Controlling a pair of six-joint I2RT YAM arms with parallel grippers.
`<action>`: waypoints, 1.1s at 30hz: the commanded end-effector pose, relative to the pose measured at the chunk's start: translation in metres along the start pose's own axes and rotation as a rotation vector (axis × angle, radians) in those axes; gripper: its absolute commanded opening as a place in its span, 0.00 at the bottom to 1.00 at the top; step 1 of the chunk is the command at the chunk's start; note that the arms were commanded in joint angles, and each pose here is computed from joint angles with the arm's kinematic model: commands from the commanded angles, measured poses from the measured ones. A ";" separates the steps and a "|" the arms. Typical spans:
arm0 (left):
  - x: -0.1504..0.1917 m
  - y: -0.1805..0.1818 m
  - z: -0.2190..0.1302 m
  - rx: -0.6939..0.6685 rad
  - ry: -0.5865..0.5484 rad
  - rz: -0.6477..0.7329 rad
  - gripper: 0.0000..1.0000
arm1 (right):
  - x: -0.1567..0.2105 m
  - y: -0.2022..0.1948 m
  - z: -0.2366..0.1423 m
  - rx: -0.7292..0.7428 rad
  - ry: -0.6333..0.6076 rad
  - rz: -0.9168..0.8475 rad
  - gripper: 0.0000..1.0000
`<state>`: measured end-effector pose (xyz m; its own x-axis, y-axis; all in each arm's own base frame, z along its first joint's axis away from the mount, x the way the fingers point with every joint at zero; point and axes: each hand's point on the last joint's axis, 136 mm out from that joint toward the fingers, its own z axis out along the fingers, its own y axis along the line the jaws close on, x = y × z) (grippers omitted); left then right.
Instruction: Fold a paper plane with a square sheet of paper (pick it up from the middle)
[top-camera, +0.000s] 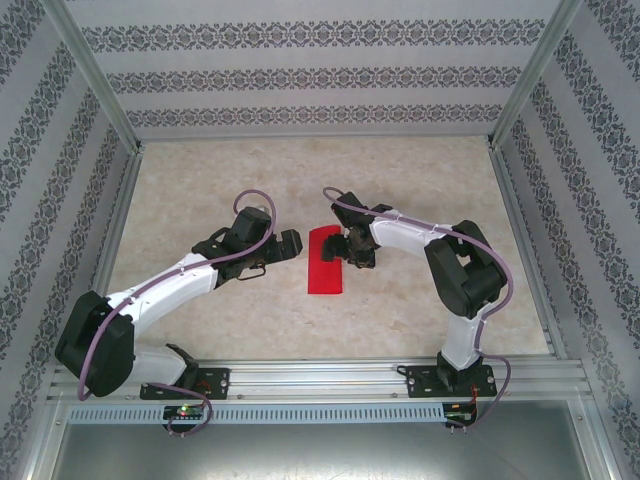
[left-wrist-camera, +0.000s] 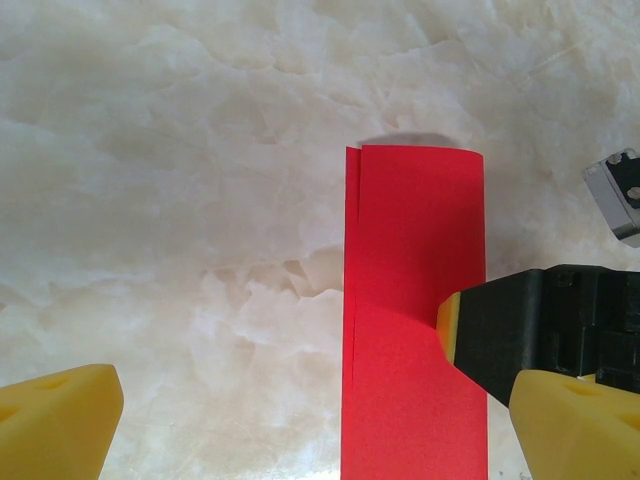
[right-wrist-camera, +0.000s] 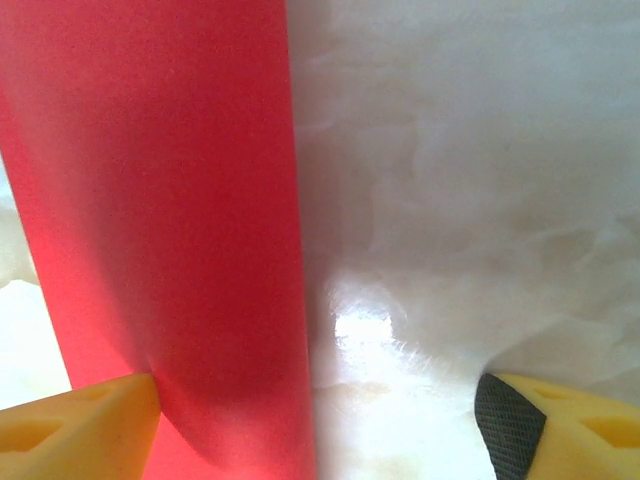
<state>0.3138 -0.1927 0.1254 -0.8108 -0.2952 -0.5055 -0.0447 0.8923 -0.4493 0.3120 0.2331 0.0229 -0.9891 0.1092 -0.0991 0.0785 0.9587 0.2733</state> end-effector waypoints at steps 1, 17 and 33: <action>-0.009 -0.002 -0.004 0.000 -0.014 -0.020 1.00 | 0.003 0.002 0.005 0.019 0.016 0.002 0.86; -0.009 0.000 -0.005 -0.010 -0.014 -0.013 1.00 | 0.008 -0.010 0.013 0.120 0.055 -0.001 0.89; -0.009 0.017 -0.008 -0.075 -0.041 -0.065 1.00 | 0.013 -0.019 0.022 0.163 0.090 0.008 0.89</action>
<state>0.3148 -0.1864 0.1238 -0.8009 -0.3197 -0.5063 -0.0817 0.8959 -0.4366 0.3127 0.2344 0.0186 -0.9936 0.0913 -0.0669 0.0764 0.9771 0.1984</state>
